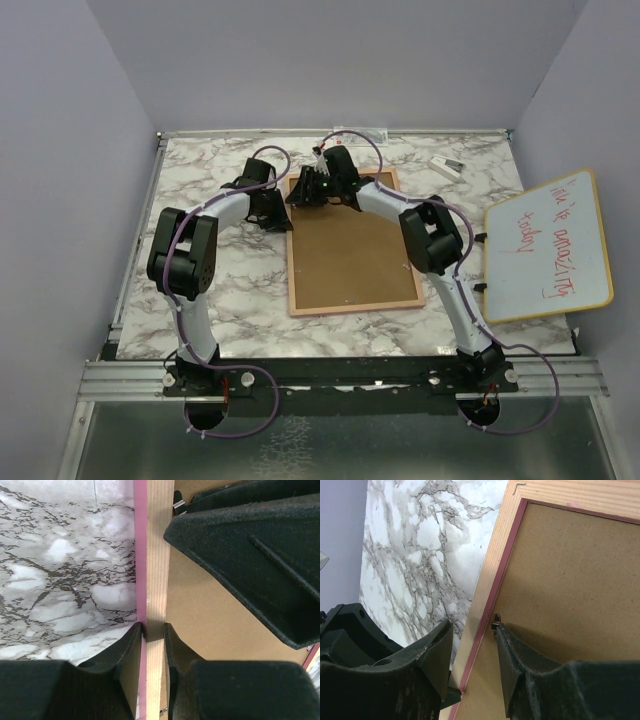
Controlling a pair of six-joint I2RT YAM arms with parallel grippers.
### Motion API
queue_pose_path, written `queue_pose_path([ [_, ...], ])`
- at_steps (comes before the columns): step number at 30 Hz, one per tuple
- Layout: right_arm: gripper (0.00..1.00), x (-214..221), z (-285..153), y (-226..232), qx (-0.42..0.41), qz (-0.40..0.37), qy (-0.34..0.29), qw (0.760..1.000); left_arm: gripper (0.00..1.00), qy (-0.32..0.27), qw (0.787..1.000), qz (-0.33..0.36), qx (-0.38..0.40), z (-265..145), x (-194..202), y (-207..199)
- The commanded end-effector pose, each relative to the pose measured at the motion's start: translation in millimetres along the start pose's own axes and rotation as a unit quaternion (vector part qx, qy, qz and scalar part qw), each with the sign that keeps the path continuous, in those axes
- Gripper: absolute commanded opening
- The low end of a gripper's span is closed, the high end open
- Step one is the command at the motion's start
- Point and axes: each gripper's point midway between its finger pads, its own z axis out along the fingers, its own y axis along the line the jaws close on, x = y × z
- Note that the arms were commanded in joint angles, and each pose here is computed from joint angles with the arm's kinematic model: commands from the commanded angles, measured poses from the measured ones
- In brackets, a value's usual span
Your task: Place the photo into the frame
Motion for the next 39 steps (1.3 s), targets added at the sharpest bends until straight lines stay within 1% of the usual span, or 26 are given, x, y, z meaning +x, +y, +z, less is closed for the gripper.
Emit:
queue_pose_path([
  [1,0.45,48,13,-12,-0.035,0.003,0.072,0.997,0.22,0.023,0.999,-0.006,-0.032,9,15,21],
  [6,0.45,60,13,-5,-0.075,-0.001,0.099,0.992,0.22,0.023,0.999,-0.005,-0.034,9,15,22],
  [10,0.45,66,15,-4,-0.089,-0.002,0.11,0.99,0.22,0.025,0.999,-0.005,-0.033,10,16,22],
  [17,0.46,57,25,-20,-0.05,-0.011,0.091,0.995,0.22,0.029,0.999,0.0,-0.031,12,17,22],
  [20,0.46,58,28,-25,-0.045,-0.011,0.092,0.995,0.22,0.03,0.999,0.001,-0.03,13,17,22],
  [26,0.44,73,23,-18,-0.081,-0.016,0.117,0.99,0.21,0.028,0.999,0.002,-0.032,14,15,22],
  [32,0.42,89,16,-8,-0.135,-0.04,0.152,0.978,0.21,0.027,0.999,0.002,-0.034,15,14,23],
  [34,0.42,92,16,-11,-0.135,-0.041,0.158,0.977,0.21,0.026,0.999,0.003,-0.034,15,13,23],
  [39,0.42,81,14,-8,-0.119,-0.043,0.14,0.982,0.21,0.026,0.999,0.004,-0.035,14,14,23],
])
